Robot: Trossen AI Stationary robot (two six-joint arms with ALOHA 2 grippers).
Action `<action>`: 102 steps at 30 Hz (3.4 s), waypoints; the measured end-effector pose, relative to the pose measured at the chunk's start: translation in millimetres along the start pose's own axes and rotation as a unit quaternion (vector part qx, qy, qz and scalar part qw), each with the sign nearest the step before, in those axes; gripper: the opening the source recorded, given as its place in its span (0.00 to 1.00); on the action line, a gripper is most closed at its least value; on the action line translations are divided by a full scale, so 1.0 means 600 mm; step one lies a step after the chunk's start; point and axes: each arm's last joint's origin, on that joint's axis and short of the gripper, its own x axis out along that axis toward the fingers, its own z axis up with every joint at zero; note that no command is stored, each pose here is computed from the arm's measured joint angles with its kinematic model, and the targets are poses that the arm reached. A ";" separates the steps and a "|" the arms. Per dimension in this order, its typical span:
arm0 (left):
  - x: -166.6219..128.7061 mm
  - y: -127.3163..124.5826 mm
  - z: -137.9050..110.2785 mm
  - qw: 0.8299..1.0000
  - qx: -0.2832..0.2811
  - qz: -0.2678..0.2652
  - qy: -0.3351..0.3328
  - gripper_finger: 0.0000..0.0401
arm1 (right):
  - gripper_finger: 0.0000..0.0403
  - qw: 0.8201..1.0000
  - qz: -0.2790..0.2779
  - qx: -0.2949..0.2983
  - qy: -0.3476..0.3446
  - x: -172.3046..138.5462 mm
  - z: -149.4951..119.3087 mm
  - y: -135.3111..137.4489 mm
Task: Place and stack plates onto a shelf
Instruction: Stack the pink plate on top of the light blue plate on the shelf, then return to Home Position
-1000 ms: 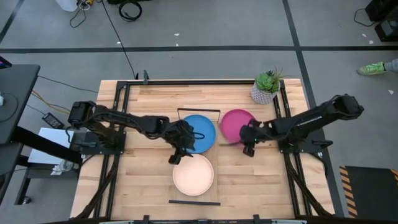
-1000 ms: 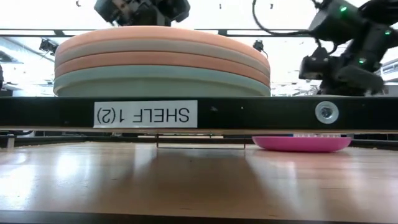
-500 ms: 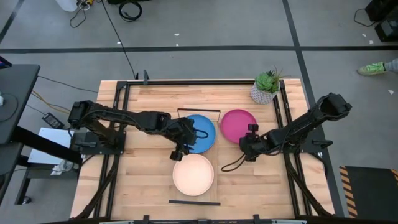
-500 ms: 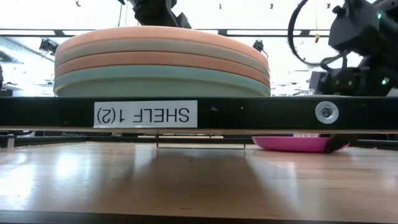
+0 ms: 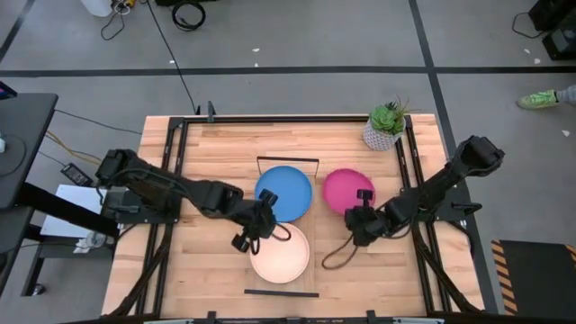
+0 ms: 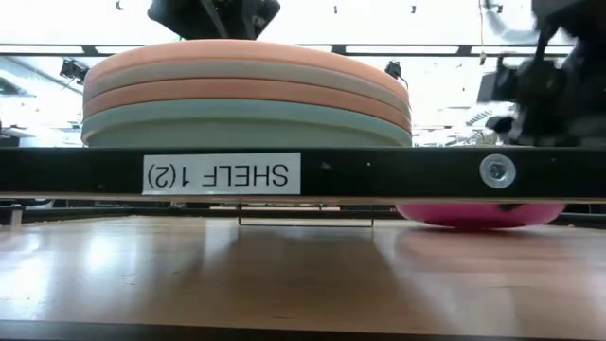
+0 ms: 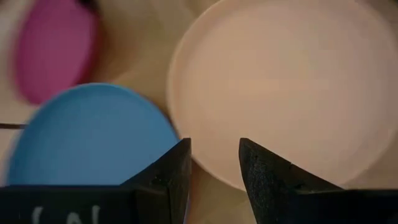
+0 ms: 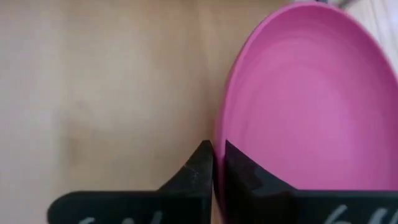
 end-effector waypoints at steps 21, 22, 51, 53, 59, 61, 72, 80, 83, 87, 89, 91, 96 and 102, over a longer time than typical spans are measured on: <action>0.042 -0.045 0.052 0.971 0.111 0.213 -0.015 0.57 | 0.05 0.993 0.060 -0.044 -0.096 -0.155 0.073 0.093; 0.041 -0.042 0.051 0.972 0.105 0.209 -0.016 0.57 | 0.05 0.993 0.060 -0.044 -0.097 -0.158 0.077 0.096; -0.079 -0.058 -0.146 0.969 -0.151 0.167 -0.107 0.41 | 0.05 0.944 0.011 -0.313 -0.103 -0.038 0.284 0.042; -0.082 -0.063 -0.160 0.966 -0.161 0.165 -0.113 0.41 | 0.06 0.939 0.005 -0.327 -0.105 -0.029 0.290 0.035; -0.096 -0.069 -0.183 0.958 -0.179 0.165 -0.152 0.41 | 0.06 0.933 0.011 -0.343 -0.112 -0.002 0.301 0.027; -0.100 -0.070 -0.185 0.956 -0.181 0.166 -0.160 0.41 | 0.06 0.933 0.012 -0.343 -0.109 0.005 0.302 0.024; -0.038 -0.079 -0.259 0.935 -0.236 0.218 -0.152 0.41 | 0.18 0.949 0.033 -0.302 -0.083 0.039 0.304 0.005; -0.005 -0.069 -0.311 0.910 -0.288 0.259 -0.146 0.41 | 0.34 0.955 -0.001 -0.279 -0.100 0.002 0.301 0.019; 0.000 -0.065 -0.321 0.900 -0.298 0.271 -0.166 0.41 | 0.36 0.956 -0.029 -0.272 -0.107 -0.019 0.297 0.026; 0.003 -0.063 -0.328 0.895 -0.305 0.272 -0.178 0.41 | 0.37 0.959 -0.044 -0.247 -0.133 -0.060 0.292 0.033; 0.004 -0.062 -0.329 0.895 -0.308 0.268 -0.180 0.41 | 0.36 0.963 -0.041 -0.228 -0.140 -0.080 0.287 0.032; 0.003 -0.063 -0.327 0.893 -0.318 0.260 -0.187 0.41 | 0.36 0.970 -0.034 -0.201 -0.130 -0.103 0.276 0.024; -0.003 -0.071 -0.317 0.898 -0.291 0.256 -0.208 0.41 | 0.35 0.982 -0.018 -0.127 -0.141 -0.135 0.235 0.002; -0.028 -0.078 -0.306 0.901 -0.232 0.274 -0.242 0.41 | 0.35 0.981 0.009 -0.058 -0.183 -0.126 0.154 -0.027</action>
